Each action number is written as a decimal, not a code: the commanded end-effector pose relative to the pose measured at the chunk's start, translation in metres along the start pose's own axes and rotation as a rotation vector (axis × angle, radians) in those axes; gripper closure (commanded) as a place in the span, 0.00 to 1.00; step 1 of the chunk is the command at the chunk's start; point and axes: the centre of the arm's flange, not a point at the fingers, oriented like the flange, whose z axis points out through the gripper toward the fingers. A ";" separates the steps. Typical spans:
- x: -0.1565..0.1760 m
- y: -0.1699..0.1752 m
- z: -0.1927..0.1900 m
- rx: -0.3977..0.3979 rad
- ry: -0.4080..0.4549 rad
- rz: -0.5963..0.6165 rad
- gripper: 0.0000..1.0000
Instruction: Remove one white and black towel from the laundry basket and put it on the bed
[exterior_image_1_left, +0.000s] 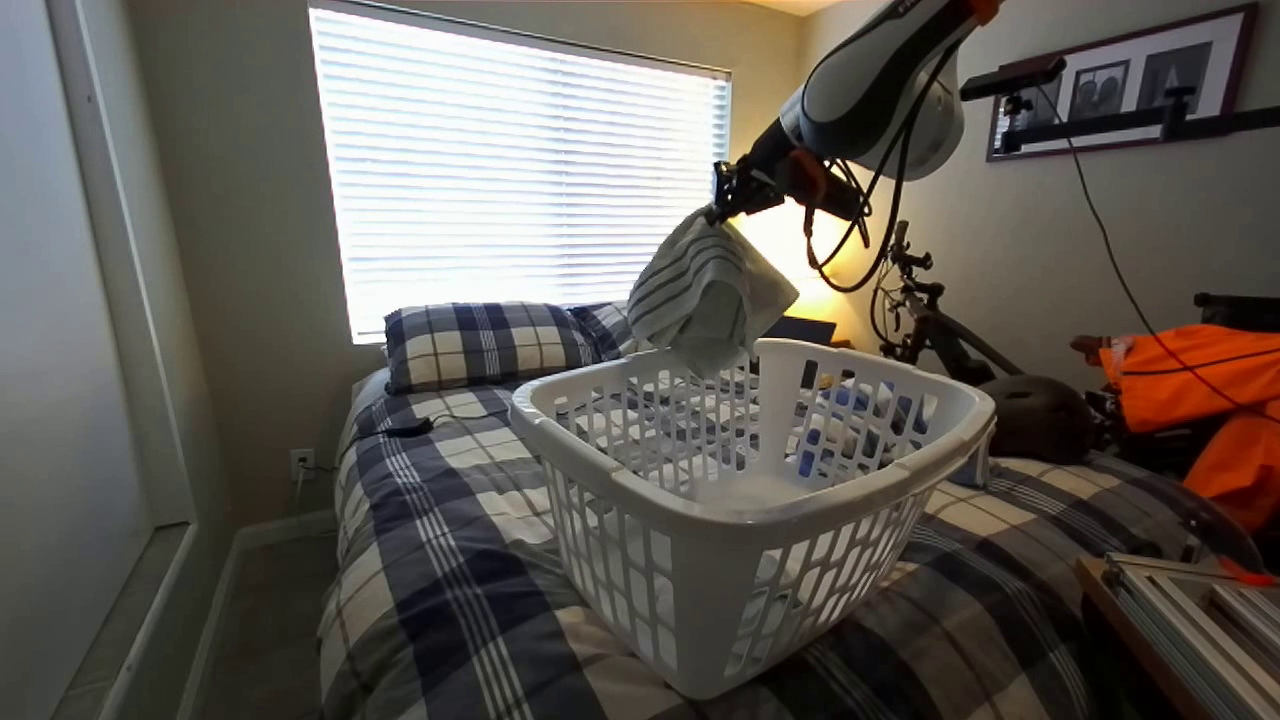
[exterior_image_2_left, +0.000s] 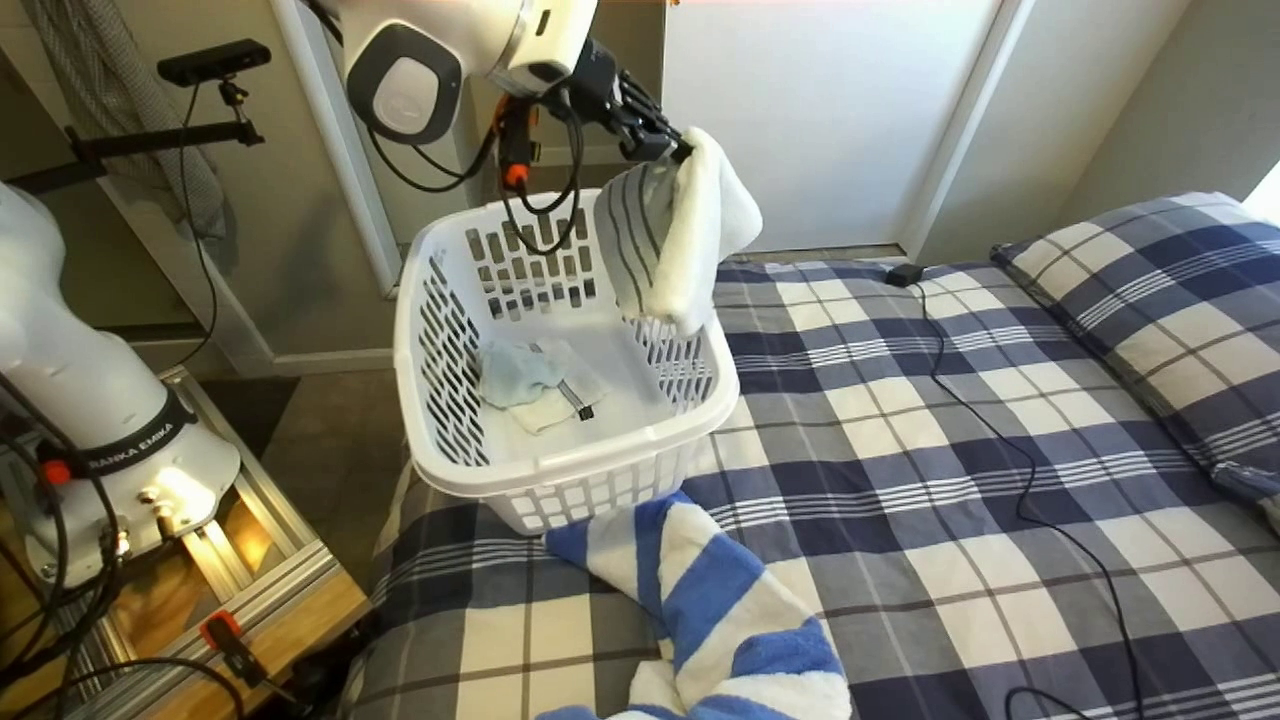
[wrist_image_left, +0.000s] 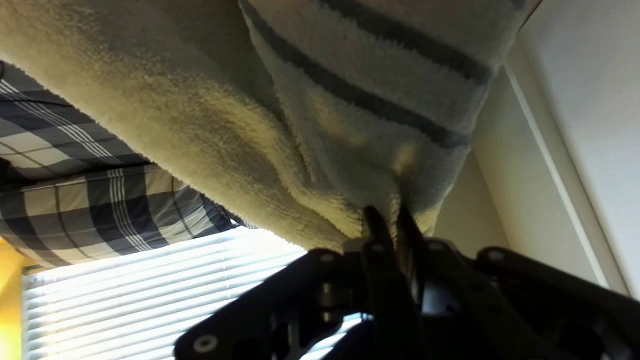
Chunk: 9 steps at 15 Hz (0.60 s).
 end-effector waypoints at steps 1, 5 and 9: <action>0.000 0.000 0.000 0.000 0.000 0.000 0.92; 0.014 0.010 0.029 -0.104 0.058 0.064 0.98; 0.039 0.065 0.066 -0.230 0.135 0.151 0.98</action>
